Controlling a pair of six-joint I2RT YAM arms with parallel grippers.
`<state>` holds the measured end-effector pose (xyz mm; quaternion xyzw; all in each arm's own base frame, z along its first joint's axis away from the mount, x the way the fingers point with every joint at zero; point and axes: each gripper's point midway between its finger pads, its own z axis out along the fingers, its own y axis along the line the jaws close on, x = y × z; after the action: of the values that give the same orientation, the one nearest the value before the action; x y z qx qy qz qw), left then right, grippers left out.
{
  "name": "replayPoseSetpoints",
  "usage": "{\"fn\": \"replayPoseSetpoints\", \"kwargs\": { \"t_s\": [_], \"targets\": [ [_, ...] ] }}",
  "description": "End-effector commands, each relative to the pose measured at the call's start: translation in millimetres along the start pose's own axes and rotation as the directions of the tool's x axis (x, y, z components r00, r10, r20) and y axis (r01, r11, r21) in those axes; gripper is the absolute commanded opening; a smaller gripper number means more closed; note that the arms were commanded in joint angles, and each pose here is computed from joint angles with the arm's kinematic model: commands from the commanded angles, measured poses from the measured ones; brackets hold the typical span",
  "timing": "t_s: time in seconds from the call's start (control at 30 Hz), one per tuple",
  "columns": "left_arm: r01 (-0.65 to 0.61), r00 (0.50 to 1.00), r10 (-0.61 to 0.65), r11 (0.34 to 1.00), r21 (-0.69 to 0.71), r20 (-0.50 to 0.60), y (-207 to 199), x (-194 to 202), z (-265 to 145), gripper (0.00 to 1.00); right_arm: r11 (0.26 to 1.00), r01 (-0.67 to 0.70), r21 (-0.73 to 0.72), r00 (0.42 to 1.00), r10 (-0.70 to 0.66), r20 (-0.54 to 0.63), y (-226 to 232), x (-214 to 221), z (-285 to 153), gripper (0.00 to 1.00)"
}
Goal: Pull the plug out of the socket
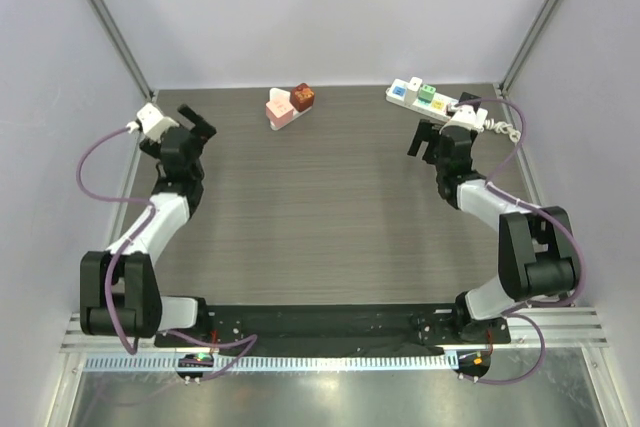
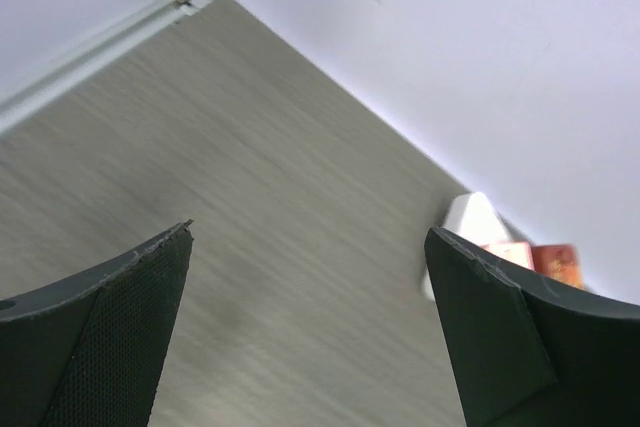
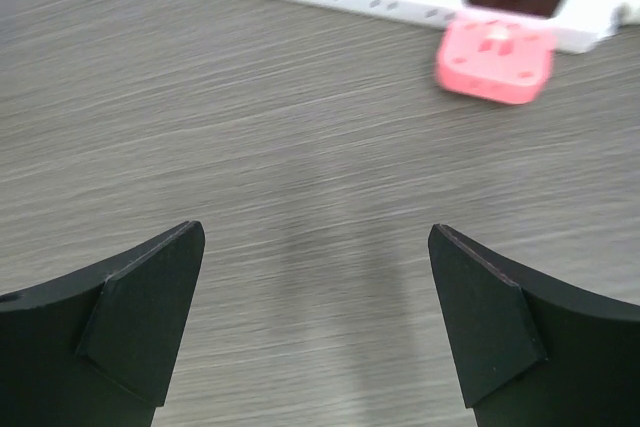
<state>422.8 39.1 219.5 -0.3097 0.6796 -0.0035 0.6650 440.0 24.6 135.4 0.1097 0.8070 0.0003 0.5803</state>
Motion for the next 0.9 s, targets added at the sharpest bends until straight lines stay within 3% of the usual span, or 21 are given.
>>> {"fn": "replayPoseSetpoints", "kwargs": {
  "t_s": [0.0, 0.03, 0.1, 0.17, 0.2, 0.23, 0.27, 0.37, 0.4, 0.53, 0.73, 0.87],
  "targets": [
    [0.128, 0.984, -0.136, 0.989, -0.072, -0.115, -13.8, 1.7, 9.2, 1.0, 0.987, -0.089, -0.137, 0.986, 0.068, -0.15, 34.6, 20.5, 2.2, 1.0],
    [0.091, 0.975, -0.102, 0.994, -0.061, -0.197, -16.7, 20.0, 13.0, 1.0, 0.974, -0.106, -0.199, 0.982, 0.071, -0.174, 47.3, 23.7, 3.1, 1.0],
    [0.099, 0.95, -0.065, 0.99, 0.097, -0.304, -54.3, 23.6, 16.9, 1.0, 0.953, -0.148, -0.265, 0.974, 0.094, -0.208, 62.5, 25.6, 1.3, 1.0],
    [0.128, 0.929, -0.053, 0.974, 0.185, -0.366, -72.4, 41.1, 24.2, 1.0, 0.933, -0.175, -0.314, 0.966, 0.101, -0.239, 74.5, 25.6, 0.4, 1.0],
    [0.181, 0.91, -0.047, 0.939, 0.294, -0.411, -92.0, 48.8, 17.8, 1.0, 0.928, -0.181, -0.327, 0.962, 0.098, -0.254, 77.4, 27.4, -1.0, 1.0],
    [0.243, 0.928, -0.105, 0.898, 0.368, -0.358, -111.1, 35.0, 23.2, 1.0, 0.917, -0.189, -0.351, 0.96, 0.096, -0.265, 81.9, 26.9, -3.0, 1.0],
    [0.272, 0.916, -0.119, 0.886, 0.375, -0.384, -110.3, 52.1, 25.6, 1.0, 0.914, -0.192, -0.357, 0.958, 0.095, -0.271, 83.5, 27.4, -4.8, 1.0],
    [0.377, 0.888, -0.196, 0.827, 0.416, -0.417, -133.4, 55.1, 39.0, 1.0, 0.905, -0.195, -0.377, 0.95, 0.079, -0.302, 86.6, 31.8, -8.8, 1.0],
    [0.4, 0.867, -0.202, 0.827, 0.396, -0.455, -131.9, 79.5, 51.5, 1.0, 0.903, -0.196, -0.383, 0.948, 0.075, -0.31, 87.9, 33.5, -10.2, 1.0],
    [0.54, 0.799, -0.286, 0.728, 0.423, -0.529, -153.6, 102.9, 72.1, 1.0, 0.886, -0.199, -0.418, 0.943, 0.058, -0.328, 91.5, 36.7, -21.6, 1.0],
    [0.588, 0.784, -0.308, 0.647, 0.486, -0.539, -165.0, 123.1, 94.8, 0.96, 0.852, -0.244, -0.464, 0.937, 0.083, -0.34, 98.2, 30.7, -46.5, 1.0],
    [0.645, 0.738, -0.327, 0.596, 0.477, -0.59, -177.0, 131.3, 107.7, 0.96, 0.848, -0.245, -0.469, 0.942, 0.095, -0.321, 95.9, 24.1, -58.3, 1.0]
  ]
}}
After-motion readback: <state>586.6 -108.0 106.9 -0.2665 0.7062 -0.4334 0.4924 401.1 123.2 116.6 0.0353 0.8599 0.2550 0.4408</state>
